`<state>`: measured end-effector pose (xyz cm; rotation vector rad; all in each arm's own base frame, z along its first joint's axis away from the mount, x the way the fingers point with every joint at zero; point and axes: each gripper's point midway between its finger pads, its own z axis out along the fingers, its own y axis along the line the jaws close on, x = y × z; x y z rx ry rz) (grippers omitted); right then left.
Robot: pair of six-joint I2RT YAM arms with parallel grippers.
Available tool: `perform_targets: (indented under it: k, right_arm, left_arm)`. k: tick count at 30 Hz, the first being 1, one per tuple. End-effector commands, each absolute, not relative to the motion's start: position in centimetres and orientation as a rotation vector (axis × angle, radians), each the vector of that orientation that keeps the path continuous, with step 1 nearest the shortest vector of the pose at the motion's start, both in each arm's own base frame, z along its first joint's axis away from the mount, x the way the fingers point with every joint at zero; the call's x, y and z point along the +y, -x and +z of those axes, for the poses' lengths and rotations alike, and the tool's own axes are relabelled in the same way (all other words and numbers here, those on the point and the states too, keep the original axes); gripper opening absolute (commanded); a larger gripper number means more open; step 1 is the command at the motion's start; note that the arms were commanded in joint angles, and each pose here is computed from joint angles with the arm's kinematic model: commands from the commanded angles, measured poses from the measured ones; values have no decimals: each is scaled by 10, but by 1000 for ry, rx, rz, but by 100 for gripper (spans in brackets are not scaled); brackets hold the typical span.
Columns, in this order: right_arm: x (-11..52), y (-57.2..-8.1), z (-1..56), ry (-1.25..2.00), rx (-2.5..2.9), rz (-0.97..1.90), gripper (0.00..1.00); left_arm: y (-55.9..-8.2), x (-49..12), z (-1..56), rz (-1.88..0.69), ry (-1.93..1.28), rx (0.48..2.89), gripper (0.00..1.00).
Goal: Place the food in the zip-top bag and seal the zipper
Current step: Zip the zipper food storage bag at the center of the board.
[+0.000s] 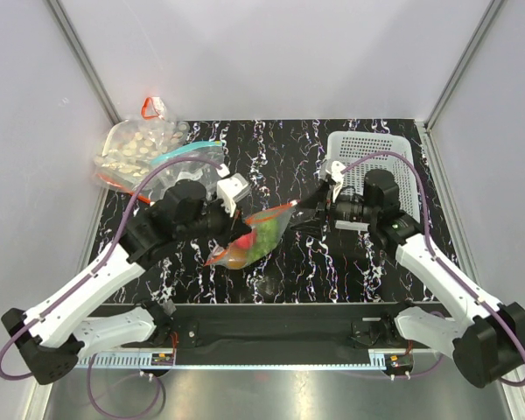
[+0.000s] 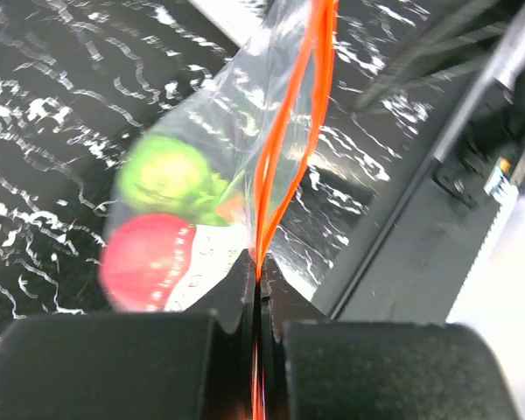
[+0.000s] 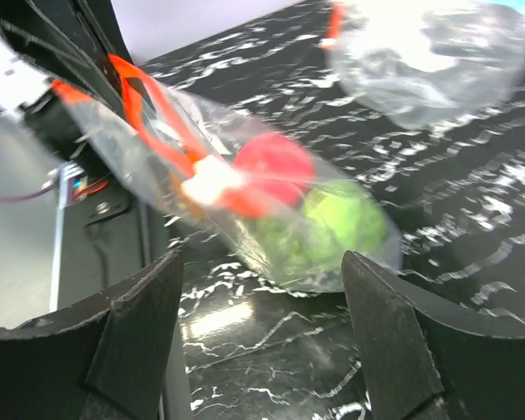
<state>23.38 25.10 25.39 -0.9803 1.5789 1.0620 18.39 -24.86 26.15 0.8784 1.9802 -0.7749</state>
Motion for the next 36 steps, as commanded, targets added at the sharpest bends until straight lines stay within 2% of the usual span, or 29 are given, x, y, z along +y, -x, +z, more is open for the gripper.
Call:
perform_targets:
  k: [1, 8, 11, 12, 16, 20, 22, 23, 27, 28, 30, 32, 33, 35, 36]
  right_arm:
    - [264, -221, 278, 1136, 1381, 1164, 79]
    - [269, -225, 287, 1155, 1282, 1150, 75]
    - [269, -220, 289, 1168, 1205, 1133, 69]
    - [268, -218, 290, 1163, 1189, 1140, 61]
    - [270, -209, 291, 1189, 1186, 1201, 41]
    - [270, -205, 287, 1198, 1212, 1229, 43]
    - [270, -203, 286, 1199, 1216, 1234, 49]
    - [270, -202, 284, 1202, 1225, 1240, 62]
    - [270, -203, 279, 1205, 1231, 1229, 66]
    - [270, -205, 277, 1202, 1239, 1229, 64]
    - [271, -205, 279, 1206, 1240, 1236, 53]
    - [271, -203, 279, 1211, 1245, 1250, 49]
    - [271, -204, 280, 1210, 1244, 1246, 38]
    - [271, -203, 279, 1214, 1250, 1244, 26]
    - [271, -202, 282, 1215, 1248, 1244, 11]
  left_arm:
    - [-161, -254, 276, -880, -1029, 1846, 0]
    - [-148, -251, 280, -898, -1126, 1829, 0]
    - [-145, -250, 278, -903, -1161, 1846, 0]
    - [-144, -251, 280, -908, -1167, 1843, 0]
    - [-146, -251, 281, -898, -1164, 1832, 0]
    - [-145, -253, 288, -914, -1161, 1808, 0]
    - [-147, -253, 290, -910, -1158, 1806, 0]
    - [-145, -254, 292, -918, -1166, 1798, 0]
    - [-141, -256, 301, -946, -1184, 1770, 0]
    - [-140, -256, 303, -950, -1185, 1763, 0]
    - [-140, -256, 307, -953, -1183, 1753, 0]
    - [-139, -256, 308, -952, -1184, 1758, 0]
    - [-139, -255, 309, -953, -1184, 1758, 0]
    - [-140, -255, 309, -945, -1180, 1759, 0]
    - [-141, -254, 309, -938, -1177, 1760, 0]
